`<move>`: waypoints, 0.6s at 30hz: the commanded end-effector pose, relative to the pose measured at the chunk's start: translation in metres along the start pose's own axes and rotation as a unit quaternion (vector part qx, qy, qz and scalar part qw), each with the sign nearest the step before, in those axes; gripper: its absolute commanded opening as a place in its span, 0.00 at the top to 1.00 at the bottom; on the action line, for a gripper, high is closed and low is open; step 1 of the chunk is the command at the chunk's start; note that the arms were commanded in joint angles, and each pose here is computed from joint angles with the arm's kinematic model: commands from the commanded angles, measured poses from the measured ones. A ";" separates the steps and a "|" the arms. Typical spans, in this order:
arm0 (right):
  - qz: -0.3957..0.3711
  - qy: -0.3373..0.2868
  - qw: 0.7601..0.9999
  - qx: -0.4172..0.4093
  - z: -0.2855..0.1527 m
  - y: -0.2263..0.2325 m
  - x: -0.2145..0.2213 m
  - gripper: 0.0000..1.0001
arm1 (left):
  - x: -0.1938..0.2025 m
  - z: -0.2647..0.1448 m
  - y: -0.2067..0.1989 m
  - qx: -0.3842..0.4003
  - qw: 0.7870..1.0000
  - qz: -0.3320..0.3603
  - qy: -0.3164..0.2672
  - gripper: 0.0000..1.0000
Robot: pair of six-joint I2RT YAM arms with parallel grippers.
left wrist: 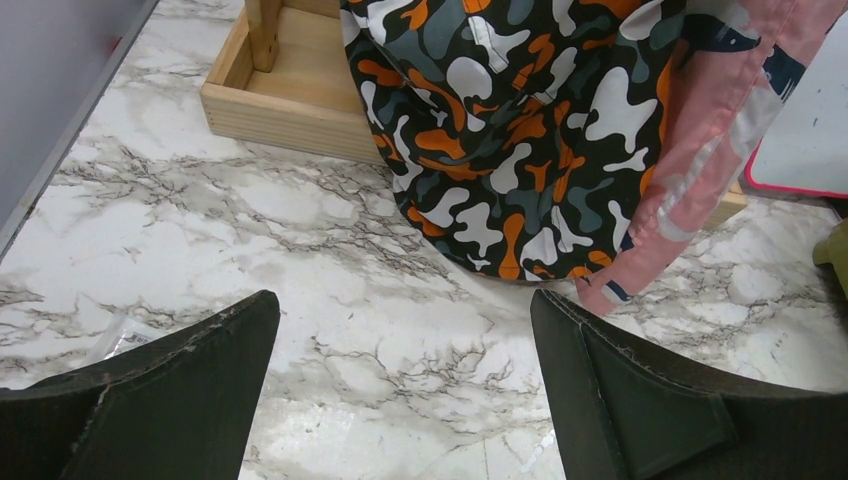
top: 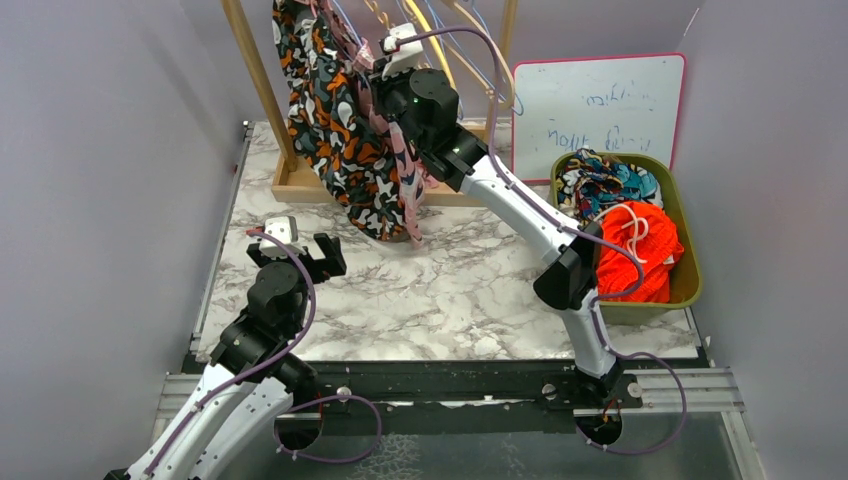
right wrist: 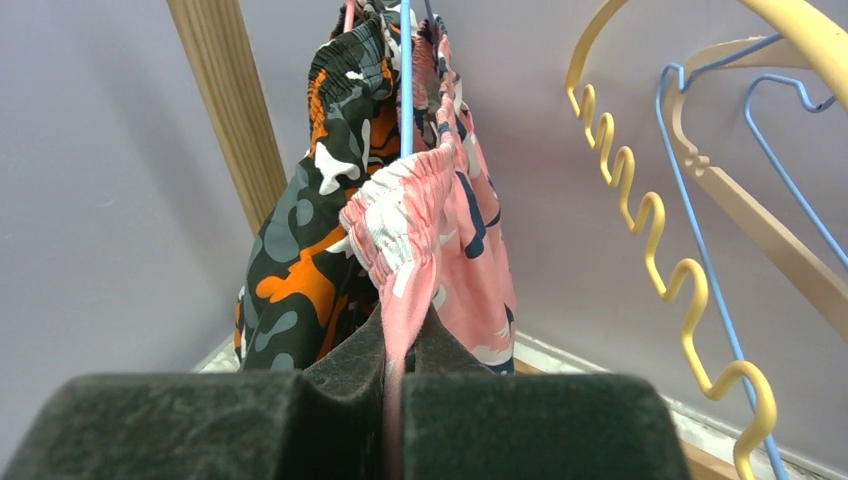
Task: Remove the shorts from the hanger
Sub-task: Pick up the hanger from the clothes rod.
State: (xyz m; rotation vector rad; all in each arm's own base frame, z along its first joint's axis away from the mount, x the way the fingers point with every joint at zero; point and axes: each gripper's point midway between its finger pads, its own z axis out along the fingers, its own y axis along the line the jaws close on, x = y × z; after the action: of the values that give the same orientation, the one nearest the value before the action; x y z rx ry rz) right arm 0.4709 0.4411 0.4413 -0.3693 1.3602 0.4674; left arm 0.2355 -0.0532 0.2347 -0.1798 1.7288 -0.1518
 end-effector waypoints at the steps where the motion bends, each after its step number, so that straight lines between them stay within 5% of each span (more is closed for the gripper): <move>1: 0.044 -0.103 0.994 0.013 -0.016 -0.010 -0.080 0.99 | 0.001 0.002 -0.001 0.003 1.000 0.002 -0.002 0.01; 18: 0.065 -0.164 0.983 0.047 -0.042 -0.030 -0.108 0.99 | 0.000 0.003 0.000 0.001 1.000 0.003 -0.001 0.01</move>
State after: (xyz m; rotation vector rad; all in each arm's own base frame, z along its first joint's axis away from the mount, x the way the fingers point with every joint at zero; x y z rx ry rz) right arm 0.4577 0.4165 0.4713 -0.2572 1.2583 0.4905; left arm 0.2366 -0.0522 0.2331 -0.1821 1.7348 -0.1428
